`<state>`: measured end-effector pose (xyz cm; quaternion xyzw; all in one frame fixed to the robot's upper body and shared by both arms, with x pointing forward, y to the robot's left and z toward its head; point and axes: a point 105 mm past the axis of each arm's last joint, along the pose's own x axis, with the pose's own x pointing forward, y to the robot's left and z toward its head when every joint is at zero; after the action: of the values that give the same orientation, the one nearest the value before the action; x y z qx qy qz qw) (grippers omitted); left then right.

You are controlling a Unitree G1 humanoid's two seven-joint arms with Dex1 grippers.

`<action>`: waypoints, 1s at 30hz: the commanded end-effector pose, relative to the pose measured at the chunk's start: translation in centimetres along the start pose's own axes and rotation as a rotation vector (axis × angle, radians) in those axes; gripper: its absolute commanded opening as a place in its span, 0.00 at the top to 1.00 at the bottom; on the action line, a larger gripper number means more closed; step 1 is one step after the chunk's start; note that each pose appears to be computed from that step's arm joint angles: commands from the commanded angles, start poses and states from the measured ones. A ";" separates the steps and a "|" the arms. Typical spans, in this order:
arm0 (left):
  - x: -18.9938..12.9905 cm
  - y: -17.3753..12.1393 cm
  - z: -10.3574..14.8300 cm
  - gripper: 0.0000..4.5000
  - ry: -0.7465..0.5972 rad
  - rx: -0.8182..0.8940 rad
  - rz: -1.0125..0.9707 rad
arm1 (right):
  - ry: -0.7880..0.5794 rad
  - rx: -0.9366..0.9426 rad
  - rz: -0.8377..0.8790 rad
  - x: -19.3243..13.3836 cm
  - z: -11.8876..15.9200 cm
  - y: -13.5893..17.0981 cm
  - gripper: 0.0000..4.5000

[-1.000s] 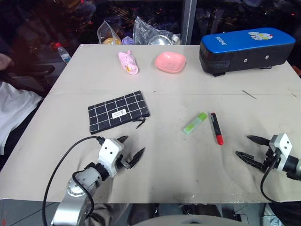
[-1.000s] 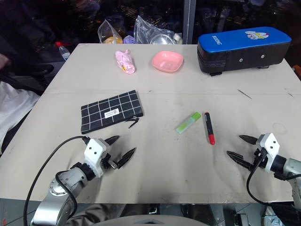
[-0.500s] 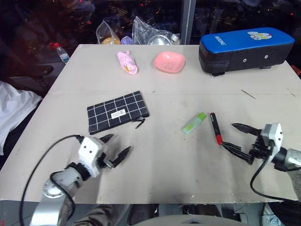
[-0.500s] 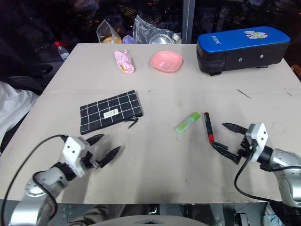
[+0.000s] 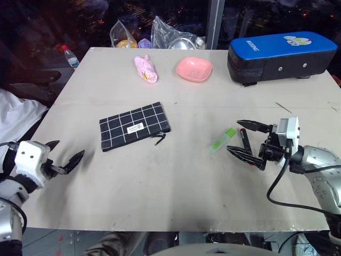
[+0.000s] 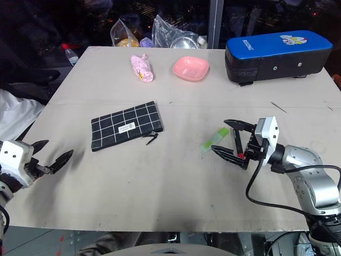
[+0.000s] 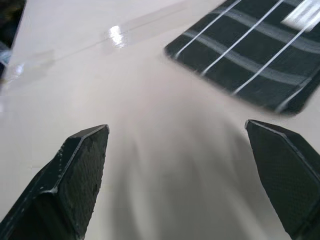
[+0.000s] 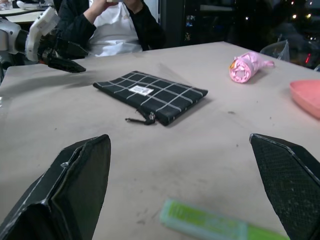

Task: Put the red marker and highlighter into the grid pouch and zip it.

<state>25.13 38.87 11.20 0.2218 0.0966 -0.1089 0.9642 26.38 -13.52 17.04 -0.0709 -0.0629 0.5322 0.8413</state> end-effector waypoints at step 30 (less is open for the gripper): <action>7.1 -11.4 7.0 0.01 -0.502 1.079 -0.457 | 0.051 0.001 -0.113 -1.7 -1.1 -0.1 0.00</action>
<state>30.20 25.33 11.30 0.6147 -0.1419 -0.3856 0.6733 26.25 -14.82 14.62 -0.0645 -0.0243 0.4885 0.8698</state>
